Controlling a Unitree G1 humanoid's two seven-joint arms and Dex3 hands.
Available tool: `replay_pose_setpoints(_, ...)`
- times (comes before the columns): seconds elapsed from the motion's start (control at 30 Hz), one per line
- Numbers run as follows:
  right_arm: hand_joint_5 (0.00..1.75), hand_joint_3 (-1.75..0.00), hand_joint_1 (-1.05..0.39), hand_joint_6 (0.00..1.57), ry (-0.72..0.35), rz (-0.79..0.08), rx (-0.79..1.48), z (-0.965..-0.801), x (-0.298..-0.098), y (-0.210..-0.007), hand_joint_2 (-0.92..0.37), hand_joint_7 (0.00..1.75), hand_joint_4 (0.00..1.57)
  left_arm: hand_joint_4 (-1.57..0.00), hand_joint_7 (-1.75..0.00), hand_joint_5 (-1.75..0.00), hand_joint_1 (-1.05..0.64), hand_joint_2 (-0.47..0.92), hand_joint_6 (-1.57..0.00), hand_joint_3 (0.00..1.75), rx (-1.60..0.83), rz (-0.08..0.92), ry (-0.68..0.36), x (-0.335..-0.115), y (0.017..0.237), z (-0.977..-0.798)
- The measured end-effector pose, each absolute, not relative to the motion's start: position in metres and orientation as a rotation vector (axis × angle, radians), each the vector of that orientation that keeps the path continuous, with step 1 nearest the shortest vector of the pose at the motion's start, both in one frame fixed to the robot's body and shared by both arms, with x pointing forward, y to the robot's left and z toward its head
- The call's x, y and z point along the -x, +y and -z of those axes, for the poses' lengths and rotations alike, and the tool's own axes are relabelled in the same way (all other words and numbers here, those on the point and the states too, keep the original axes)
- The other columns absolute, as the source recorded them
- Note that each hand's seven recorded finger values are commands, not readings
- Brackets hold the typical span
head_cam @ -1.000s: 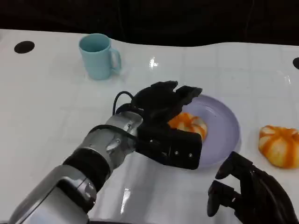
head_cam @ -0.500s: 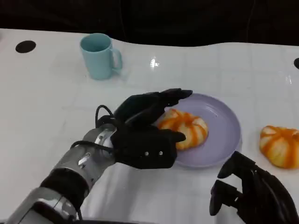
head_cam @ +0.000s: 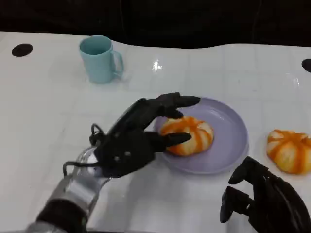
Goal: Grasp the bread from the table and place it into the plate.
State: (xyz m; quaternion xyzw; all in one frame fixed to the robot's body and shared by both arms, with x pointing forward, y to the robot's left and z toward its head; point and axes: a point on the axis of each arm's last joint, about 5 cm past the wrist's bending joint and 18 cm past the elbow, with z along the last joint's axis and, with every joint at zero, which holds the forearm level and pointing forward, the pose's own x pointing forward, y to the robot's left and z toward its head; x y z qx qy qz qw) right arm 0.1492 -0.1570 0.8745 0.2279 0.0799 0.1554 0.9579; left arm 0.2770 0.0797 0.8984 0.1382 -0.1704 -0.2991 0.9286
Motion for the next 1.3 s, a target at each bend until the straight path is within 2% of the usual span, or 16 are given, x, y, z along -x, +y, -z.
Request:
replay_pose_setpoints(0.07,1.75,-0.45,-0.54,0.45,0.163,-0.311,-0.455,-0.875,-0.149,-0.157,-0.91,1.72,0.75,-0.67,-0.31,-1.05,-0.56,0.92,-0.8,0.25,-0.162,0.613,-0.32,-0.269,0.086,-0.891)
replay_pose_setpoints(0.1,1.75,-0.45,-0.55,0.45,0.164,-0.309,-0.45,-0.875,-0.149,-0.157,-0.92,1.72,0.75,-0.66,-0.35,-1.14,-0.56,0.92,-0.85,0.28,-0.129,0.614,-0.305,-0.267,0.089,-0.888)
replay_pose_setpoints(0.23,1.75,-0.44,-0.55,0.45,0.165,-0.308,-0.446,-0.875,-0.149,-0.157,-0.92,1.73,0.74,-0.66,-0.38,-1.21,-0.57,0.92,-0.88,0.3,-0.002,0.608,-0.294,-0.264,0.102,-0.887)
replay_pose_setpoints(0.27,1.75,-0.44,-0.55,0.45,0.165,-0.307,-0.446,-0.875,-0.149,-0.157,-0.92,1.73,0.74,-0.69,-0.48,-1.28,-0.61,0.92,-0.9,0.29,0.009,0.61,-0.297,-0.263,0.104,-0.887)
replay_pose_setpoints(0.3,1.75,-0.44,-0.54,0.45,0.166,-0.308,-0.445,-0.875,-0.148,-0.157,-0.92,1.72,0.74,-0.69,-0.7,-1.37,-0.63,0.92,-0.85,0.29,0.021,0.614,-0.297,-0.263,0.105,-0.888)
replay_pose_setpoints(0.37,1.75,-0.45,-0.54,0.44,0.168,-0.309,-0.444,-0.875,-0.148,-0.157,-0.92,1.72,0.74,-0.69,-0.83,-1.41,-0.64,0.92,-0.81,0.28,0.066,0.619,-0.297,-0.257,0.109,-0.888)
replay_pose_setpoints(0.67,1.75,-0.45,-0.54,0.44,0.169,-0.309,-0.443,-0.875,-0.148,-0.157,-0.92,1.72,0.74,-0.69,-0.9,-1.43,-0.65,0.92,-0.78,0.28,0.11,0.616,-0.258,-0.248,0.116,-0.885)
replay_pose_setpoints(0.73,1.75,-0.45,-0.55,0.45,0.168,-0.312,-0.443,-0.875,-0.148,-0.156,-0.92,1.73,0.74,-0.64,-1.29,-1.68,-0.62,0.92,-0.67,0.3,0.132,0.609,-0.256,-0.247,0.117,-0.886)
replay_pose_setpoints(0.8,1.75,-0.45,-0.55,0.45,0.168,-0.31,-0.441,-0.875,-0.148,-0.156,-0.92,1.73,0.74,-0.63,-1.39,-1.73,-0.61,0.92,-0.64,0.3,0.226,0.576,-0.242,-0.236,0.121,-0.884)
replay_pose_setpoints(0.87,1.75,-0.46,-0.55,0.45,0.168,-0.309,-0.441,-0.875,-0.147,-0.157,-0.92,1.73,0.74,-0.63,-1.42,-1.74,-0.61,0.92,-0.63,0.31,0.287,0.559,-0.21,-0.227,0.123,-0.88)
replay_pose_setpoints(1.0,1.75,-0.46,-0.55,0.45,0.168,-0.311,-0.441,-0.875,-0.148,-0.156,-0.92,1.72,0.74,-0.63,-1.43,-1.75,-0.61,0.92,-0.63,0.31,0.301,0.551,-0.179,-0.222,0.126,-0.879)
replay_pose_setpoints(1.1,1.75,-0.44,-0.55,0.46,0.167,-0.312,-0.442,-0.875,-0.148,-0.156,-0.92,1.73,0.75,-0.74,-1.52,-1.75,-0.62,0.92,-0.63,0.31,0.326,0.549,-0.183,-0.221,0.128,-0.882)
replay_pose_setpoints(1.2,1.75,-0.44,-0.55,0.46,0.169,-0.308,-0.444,-0.875,-0.148,-0.157,-0.92,1.73,0.76,-0.77,-1.55,-1.75,-0.62,0.92,-0.63,0.31,0.467,0.516,-0.161,-0.203,0.134,-0.877)
replay_pose_setpoints(1.3,1.75,-0.43,-0.55,0.45,0.172,-0.31,-0.447,-0.875,-0.148,-0.157,-0.92,1.73,0.76,-0.78,-1.55,-1.75,-0.62,0.92,-0.63,0.31,0.508,0.492,-0.118,-0.194,0.138,-0.872)
